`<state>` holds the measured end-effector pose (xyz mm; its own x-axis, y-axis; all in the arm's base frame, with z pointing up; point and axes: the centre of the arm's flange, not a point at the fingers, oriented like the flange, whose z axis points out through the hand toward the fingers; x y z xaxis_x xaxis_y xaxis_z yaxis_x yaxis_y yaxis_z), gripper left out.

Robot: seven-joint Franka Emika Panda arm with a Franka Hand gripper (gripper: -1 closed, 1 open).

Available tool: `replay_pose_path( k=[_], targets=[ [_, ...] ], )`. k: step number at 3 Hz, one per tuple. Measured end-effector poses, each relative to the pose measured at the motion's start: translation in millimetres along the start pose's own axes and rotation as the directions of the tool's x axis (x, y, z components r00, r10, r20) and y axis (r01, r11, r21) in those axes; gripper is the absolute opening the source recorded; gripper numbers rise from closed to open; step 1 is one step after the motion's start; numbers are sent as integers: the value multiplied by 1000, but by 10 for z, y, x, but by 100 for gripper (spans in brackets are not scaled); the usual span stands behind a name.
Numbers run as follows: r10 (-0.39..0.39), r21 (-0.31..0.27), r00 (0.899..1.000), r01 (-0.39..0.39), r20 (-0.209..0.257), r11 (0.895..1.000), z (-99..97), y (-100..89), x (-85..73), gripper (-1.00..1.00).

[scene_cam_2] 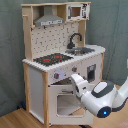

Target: Play with the kitchen

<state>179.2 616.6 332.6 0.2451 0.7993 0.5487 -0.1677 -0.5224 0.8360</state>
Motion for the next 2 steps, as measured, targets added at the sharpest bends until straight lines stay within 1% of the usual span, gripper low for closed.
replay_pose_path(
  k=[1, 2],
  targets=[
    [-96, 5, 995, 96, -4, 995, -51, 98, 169, 100],
    [-184, 6, 983, 184, -4, 983, -72, 211, 329, 100]
  ],
)
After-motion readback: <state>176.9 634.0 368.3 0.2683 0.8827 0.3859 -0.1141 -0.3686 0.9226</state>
